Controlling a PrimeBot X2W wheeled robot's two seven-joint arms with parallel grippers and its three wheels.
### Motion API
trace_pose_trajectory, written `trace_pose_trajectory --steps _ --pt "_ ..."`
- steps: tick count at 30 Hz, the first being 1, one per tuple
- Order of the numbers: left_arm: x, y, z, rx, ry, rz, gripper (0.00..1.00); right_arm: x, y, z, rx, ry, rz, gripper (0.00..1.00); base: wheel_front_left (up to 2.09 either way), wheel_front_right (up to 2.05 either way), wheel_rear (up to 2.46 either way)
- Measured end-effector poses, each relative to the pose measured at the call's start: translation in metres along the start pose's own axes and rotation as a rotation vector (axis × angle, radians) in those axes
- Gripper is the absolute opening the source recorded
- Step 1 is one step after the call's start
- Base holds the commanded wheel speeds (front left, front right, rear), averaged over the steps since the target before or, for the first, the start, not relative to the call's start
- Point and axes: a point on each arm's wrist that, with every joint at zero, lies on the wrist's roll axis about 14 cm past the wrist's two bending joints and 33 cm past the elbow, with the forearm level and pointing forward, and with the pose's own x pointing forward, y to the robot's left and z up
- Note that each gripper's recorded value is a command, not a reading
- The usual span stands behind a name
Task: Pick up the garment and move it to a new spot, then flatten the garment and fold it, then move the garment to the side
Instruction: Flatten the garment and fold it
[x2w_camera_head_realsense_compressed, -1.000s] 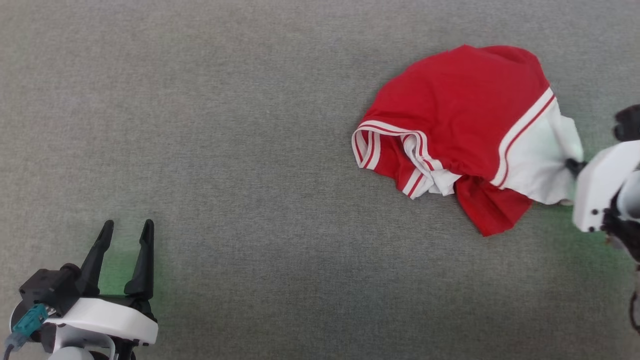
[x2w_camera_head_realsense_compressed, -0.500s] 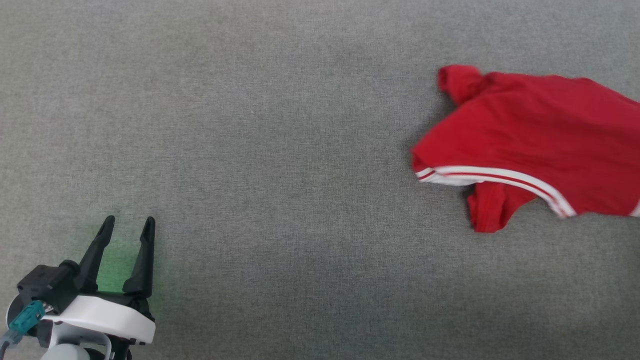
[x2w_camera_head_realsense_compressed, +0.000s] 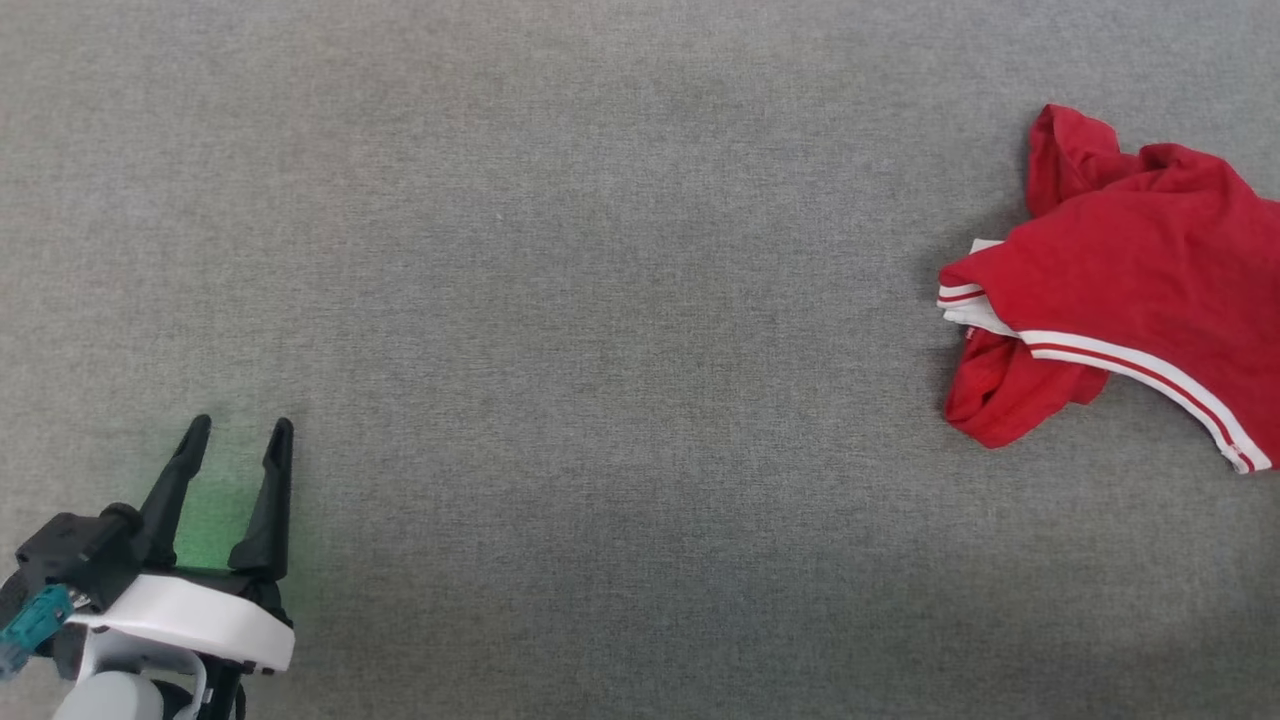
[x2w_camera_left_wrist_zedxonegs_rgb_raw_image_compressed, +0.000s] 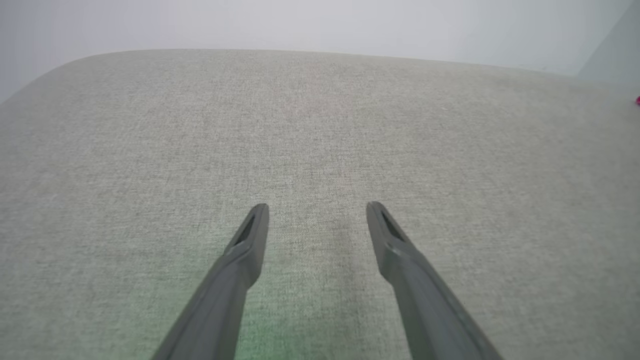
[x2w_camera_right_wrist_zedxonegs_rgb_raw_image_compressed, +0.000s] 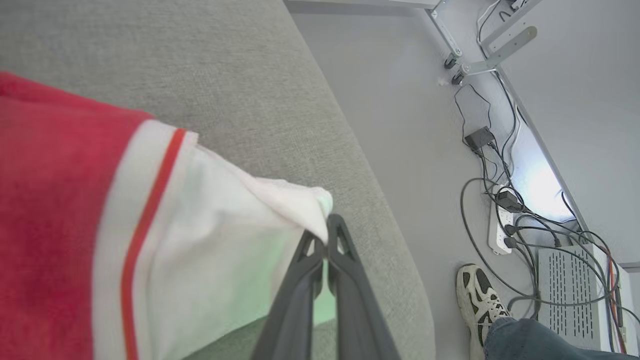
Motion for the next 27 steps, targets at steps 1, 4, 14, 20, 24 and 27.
trace_pose_trajectory --steps 1,4,14,20,24,27 --pt "0.001 -0.001 0.000 0.005 0.003 -0.007 1.00 0.000 0.002 0.000 0.003 -0.007 0.001 0.06 0.00 0.00 0.00" --pt "0.008 -0.011 0.004 0.011 -0.009 -0.045 1.00 -0.001 -0.002 0.006 0.033 -0.063 -0.013 1.00 0.00 0.00 0.00" --pt "0.056 -0.063 0.078 0.159 -0.175 -0.310 1.00 -0.036 -0.005 0.037 0.086 -0.355 -0.002 1.00 0.00 0.00 0.00" --pt "0.079 -0.141 0.097 0.219 -0.181 -0.614 1.00 -0.071 0.009 0.046 0.111 -0.507 0.060 1.00 0.00 0.00 0.00" --pt "0.089 -0.203 0.090 0.193 -0.037 -0.808 1.00 -0.089 0.009 0.041 0.117 -0.555 0.089 1.00 0.00 0.00 0.00" --pt "0.096 -0.239 0.078 0.166 0.126 -0.905 1.00 -0.097 0.010 0.030 0.160 -0.555 0.122 1.00 0.00 0.00 0.00"
